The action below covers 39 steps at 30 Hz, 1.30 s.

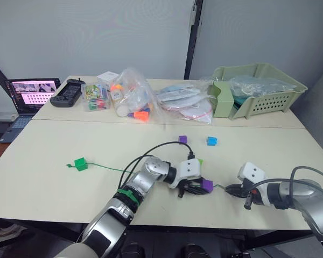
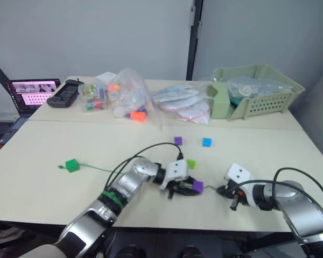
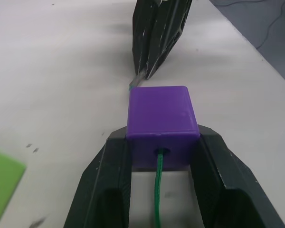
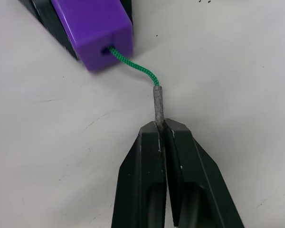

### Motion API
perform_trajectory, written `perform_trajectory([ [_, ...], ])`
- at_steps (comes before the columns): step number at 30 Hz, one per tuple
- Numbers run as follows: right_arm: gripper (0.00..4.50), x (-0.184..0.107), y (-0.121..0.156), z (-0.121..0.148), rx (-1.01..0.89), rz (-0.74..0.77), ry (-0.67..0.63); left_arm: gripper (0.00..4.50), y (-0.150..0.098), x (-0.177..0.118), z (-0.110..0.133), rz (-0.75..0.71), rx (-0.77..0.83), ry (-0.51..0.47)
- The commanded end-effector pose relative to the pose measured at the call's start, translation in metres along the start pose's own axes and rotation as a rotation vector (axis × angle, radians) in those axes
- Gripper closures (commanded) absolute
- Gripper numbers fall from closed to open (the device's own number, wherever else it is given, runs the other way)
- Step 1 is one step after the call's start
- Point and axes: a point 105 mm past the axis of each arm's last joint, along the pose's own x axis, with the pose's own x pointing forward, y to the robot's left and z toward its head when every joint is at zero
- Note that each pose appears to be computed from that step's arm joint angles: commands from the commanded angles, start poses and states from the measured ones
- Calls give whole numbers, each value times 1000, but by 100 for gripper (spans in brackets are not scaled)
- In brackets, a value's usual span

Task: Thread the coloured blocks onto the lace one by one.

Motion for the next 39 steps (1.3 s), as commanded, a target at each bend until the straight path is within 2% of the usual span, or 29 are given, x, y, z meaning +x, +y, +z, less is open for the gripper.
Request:
perform_trajectory([
  [1, 450, -5, -1, 7, -24, 9, -5, 330, 17, -49, -5, 91, 36, 20],
  [8, 450, -7, 1, 13, -62, 45, 0, 330, 21, -132, -43, 193, -7, 158],
  [10, 450, -7, 0, 16, -73, 46, -6, 330, 20, -170, -61, 250, -42, 247],
  [13, 450, -8, -1, 19, -82, 47, -12, 330, 19, -200, -73, 300, -64, 312],
  [15, 450, -9, -1, 23, -92, 51, -24, 330, 3, -261, -88, 350, -119, 423],
  [17, 450, -9, -1, 25, -96, 56, -30, 330, -10, -298, -90, 389, -177, 448],
  [18, 450, -9, -1, 25, -97, 58, -31, 330, -11, -303, -90, 398, -188, 446],
  [20, 450, -9, -2, 26, -101, 61, -35, 330, -19, -332, -94, 448, -207, 560],
  [22, 450, -8, -3, 28, -105, 60, -40, 330, -25, -355, -97, 501, -228, 631],
  [25, 450, -7, -5, 32, -113, 61, -48, 330, -37, -377, -100, 553, -271, 683],
  [27, 450, -6, -5, 34, -117, 66, -53, 330, -41, -380, -100, 556, -285, 684],
  [30, 450, 2, -4, 44, -138, 88, -78, 330, -42, -385, -96, 601, -321, 614],
  [32, 450, 7, -2, 50, -154, 109, -90, 228, -37, -385, -89, 631, -326, 552],
  [39, 450, 17, 1, 63, -201, 158, -102, 3, -18, -396, -56, 708, -258, 446],
])
